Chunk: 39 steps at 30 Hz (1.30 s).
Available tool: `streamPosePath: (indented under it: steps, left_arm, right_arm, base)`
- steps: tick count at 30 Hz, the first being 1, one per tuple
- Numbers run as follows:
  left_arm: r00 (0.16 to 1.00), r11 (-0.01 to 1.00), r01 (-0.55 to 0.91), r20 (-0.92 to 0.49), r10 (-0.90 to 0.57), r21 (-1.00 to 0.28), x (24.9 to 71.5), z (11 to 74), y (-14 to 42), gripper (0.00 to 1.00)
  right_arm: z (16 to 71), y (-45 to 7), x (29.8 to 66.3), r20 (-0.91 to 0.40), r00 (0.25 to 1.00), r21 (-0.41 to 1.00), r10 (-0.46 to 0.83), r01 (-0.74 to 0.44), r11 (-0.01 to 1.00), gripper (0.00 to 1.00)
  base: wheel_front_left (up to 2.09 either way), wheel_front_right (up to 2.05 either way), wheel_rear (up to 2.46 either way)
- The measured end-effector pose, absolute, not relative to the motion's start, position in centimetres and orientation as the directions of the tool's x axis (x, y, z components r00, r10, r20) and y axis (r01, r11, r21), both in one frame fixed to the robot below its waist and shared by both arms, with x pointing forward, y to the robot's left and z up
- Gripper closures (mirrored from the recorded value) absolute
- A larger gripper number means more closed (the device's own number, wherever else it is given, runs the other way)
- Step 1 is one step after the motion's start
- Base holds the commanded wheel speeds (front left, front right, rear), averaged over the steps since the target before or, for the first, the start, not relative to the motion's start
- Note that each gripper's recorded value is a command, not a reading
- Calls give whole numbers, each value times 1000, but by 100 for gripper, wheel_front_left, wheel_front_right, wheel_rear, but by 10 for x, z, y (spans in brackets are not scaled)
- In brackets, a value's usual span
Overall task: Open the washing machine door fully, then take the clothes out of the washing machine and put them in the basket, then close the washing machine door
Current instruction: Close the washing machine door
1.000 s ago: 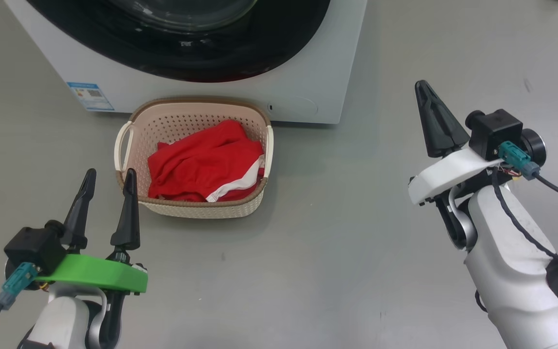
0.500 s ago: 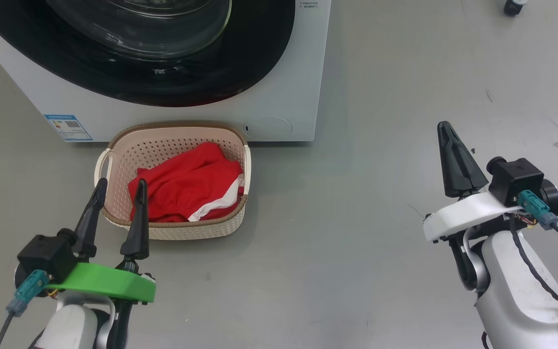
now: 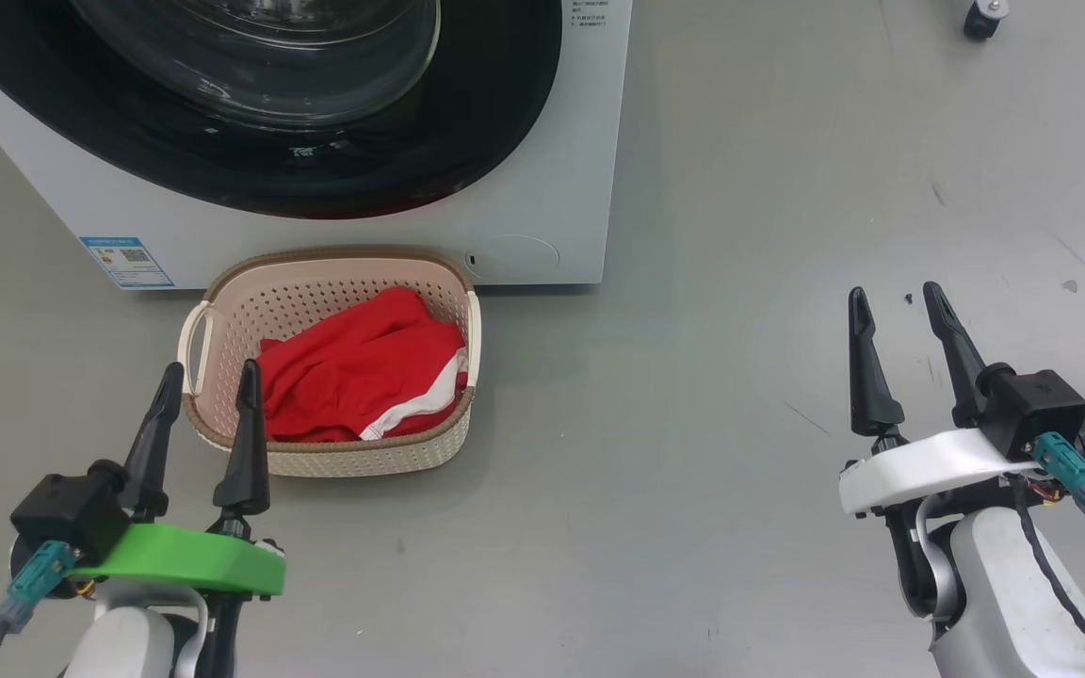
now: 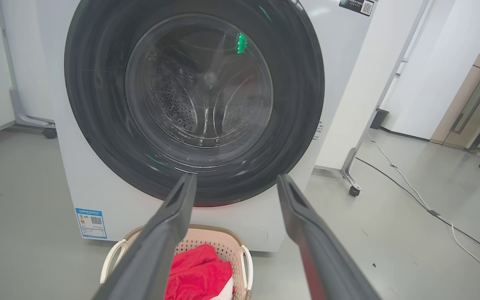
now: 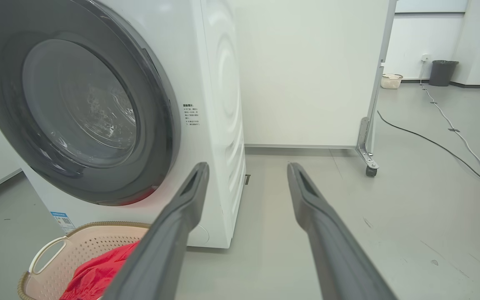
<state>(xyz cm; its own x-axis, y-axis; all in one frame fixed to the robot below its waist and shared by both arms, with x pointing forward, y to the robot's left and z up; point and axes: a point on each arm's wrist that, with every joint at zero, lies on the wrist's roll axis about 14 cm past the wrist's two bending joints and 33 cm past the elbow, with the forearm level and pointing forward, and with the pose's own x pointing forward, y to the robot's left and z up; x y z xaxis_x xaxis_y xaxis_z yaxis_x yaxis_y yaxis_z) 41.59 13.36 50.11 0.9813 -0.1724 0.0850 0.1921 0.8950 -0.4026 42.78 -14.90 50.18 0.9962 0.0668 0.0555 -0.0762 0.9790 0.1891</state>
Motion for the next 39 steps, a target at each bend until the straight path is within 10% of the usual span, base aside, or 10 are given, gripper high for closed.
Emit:
streamPosePath:
  steps: [39]
  left_arm:
    - [987,907,159,43,-155,-390,413,488,136,0]
  right_arm:
    - [500,-152,407,56,997,177,59,-68,982,0]
  base:
    - [0,0,0]
